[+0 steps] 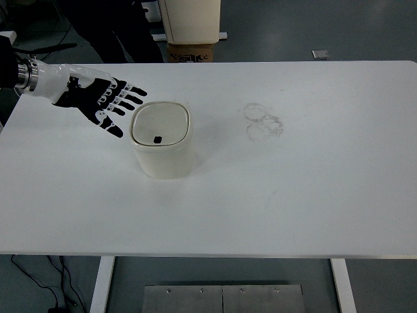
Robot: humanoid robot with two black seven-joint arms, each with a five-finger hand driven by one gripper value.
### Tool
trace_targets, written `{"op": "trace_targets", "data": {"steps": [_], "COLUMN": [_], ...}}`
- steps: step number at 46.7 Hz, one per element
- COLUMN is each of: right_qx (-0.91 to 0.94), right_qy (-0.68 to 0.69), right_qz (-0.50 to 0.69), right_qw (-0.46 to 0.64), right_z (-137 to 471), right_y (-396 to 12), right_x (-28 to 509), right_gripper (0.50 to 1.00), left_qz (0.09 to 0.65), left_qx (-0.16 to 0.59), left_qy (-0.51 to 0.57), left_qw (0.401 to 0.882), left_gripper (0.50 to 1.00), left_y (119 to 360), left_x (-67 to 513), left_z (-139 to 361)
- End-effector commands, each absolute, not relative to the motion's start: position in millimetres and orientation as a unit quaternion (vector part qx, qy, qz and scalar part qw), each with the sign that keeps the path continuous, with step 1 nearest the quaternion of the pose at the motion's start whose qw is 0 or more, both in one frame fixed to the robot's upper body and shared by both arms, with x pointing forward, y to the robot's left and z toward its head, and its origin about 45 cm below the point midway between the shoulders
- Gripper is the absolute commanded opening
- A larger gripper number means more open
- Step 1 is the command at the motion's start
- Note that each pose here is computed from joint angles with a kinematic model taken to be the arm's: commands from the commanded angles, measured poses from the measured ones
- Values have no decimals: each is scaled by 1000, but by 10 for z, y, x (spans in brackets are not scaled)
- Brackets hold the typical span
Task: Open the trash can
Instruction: 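Reach the left hand over the cream trash can lid, then press the lid button with the left hand fingers to pop it open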
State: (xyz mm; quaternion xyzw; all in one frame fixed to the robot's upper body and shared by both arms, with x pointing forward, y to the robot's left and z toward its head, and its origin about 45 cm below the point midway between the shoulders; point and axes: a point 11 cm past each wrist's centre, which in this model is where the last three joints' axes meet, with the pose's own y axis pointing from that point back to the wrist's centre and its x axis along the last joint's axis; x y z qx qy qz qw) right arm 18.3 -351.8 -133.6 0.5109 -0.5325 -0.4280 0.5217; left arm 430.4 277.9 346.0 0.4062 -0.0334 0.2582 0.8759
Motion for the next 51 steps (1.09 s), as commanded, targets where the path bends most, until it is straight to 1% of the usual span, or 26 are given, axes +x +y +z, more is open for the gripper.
{"op": "trace_targets", "data": {"steps": [1, 14, 23, 31, 39, 51], "right_qx": [511, 511, 511, 511, 511, 511], "right_qy": [-532, -532, -532, -533, -533, -533], "right_qz": [-428, -428, -428, -428, -428, -428], "right_qw": [522, 522, 522, 521, 521, 521], "right_z": [-1336, -1336, -1336, -1336, -1336, -1336], "right_y": [-3518, -3518, -3518, -3518, -3518, -3518], "right_x": [183, 183, 183, 183, 183, 183], "right_gripper": [991, 991, 991, 991, 991, 991], "left_qz": [243, 209, 196, 181, 170, 166], "left_qx": [422, 459, 484, 513, 514, 517], "left_qy": [-54, -100, -114, -107, -106, -105], "left_qw": [872, 858, 845, 832, 834, 833], "left_gripper": [1000, 1000, 1000, 1000, 1000, 1000], "left_y": [2693, 2373, 2237, 2239, 2185, 2175], "left_x": [4320, 4372, 4363, 4279, 4242, 4227], "left_z": [3490, 3642, 3716, 3640, 3599, 3582]}}
